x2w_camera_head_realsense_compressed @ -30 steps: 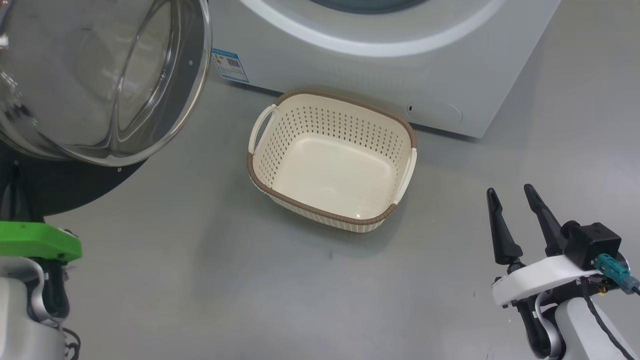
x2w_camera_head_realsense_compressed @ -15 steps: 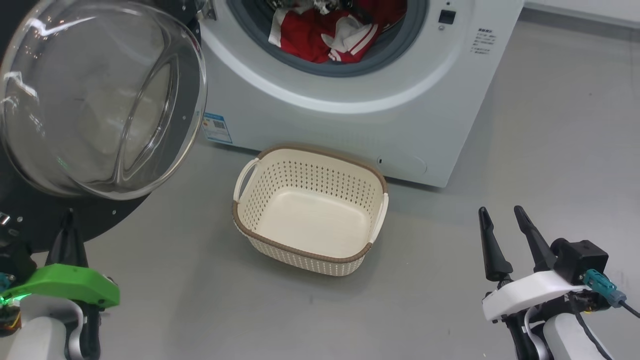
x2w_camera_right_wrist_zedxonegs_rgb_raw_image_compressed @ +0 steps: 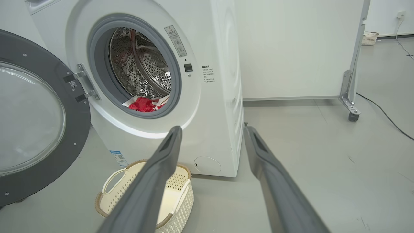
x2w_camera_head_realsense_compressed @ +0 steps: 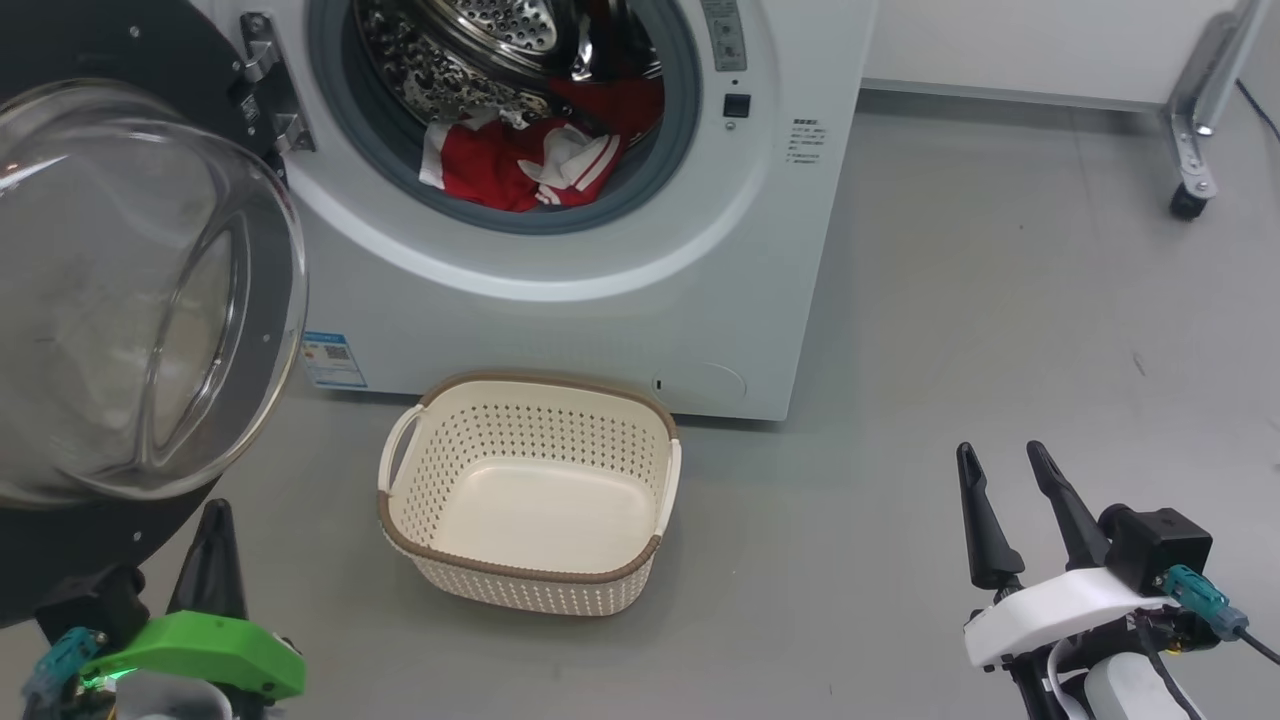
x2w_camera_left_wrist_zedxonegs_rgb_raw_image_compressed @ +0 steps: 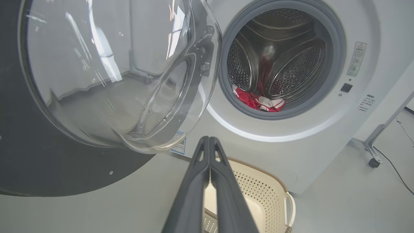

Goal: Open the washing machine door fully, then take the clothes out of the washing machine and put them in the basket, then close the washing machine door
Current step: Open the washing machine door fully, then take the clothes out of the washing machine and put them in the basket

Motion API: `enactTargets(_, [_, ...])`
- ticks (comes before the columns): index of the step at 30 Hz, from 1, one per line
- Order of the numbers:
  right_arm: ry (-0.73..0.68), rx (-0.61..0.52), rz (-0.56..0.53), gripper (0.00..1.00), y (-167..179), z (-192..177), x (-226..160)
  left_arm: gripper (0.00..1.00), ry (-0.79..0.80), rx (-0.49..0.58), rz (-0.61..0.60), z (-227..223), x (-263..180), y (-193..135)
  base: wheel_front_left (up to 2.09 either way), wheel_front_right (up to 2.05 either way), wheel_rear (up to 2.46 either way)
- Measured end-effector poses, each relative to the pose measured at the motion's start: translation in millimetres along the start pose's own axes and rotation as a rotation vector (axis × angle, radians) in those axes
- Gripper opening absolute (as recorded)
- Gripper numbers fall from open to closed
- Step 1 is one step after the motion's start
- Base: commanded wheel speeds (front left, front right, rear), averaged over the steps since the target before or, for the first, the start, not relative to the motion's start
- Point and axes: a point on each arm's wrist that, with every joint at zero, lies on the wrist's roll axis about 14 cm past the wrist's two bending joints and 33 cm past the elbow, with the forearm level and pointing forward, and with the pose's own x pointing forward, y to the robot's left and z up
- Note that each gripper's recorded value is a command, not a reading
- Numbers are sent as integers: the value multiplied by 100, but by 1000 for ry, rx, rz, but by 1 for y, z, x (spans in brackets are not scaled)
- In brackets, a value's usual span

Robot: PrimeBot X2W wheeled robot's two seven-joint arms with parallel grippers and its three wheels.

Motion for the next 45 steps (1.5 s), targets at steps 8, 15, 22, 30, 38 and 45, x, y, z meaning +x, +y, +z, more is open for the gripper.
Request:
enactTargets(8, [-62,-11,-96,100,-25,18,-25,0,8,-7,-143,-8,1,-49,0,0,0])
enactTargets(15, [-94,-17,-146,100,-39,28,-35,0,15,-5,-219,-13,1,-76,0,0,0])
enactTargets(22, [-90,-16,-162,100,-43,27,-38,100,25,-27,-255,-20,-5,-90,0,0,0])
enactTargets(30, [-97,-14,-160,100,-43,28,-38,100,25,-30,-263,-21,-8,-92,0,0,0])
enactTargets(38, [-97,-12,-161,100,-42,28,-39,100,21,-23,-272,-20,-9,-95,0,0,0])
enactTargets(45, [-85,-8,-166,100,-43,24,-42,100,31,-15,-268,-23,-11,-93,0,0,0])
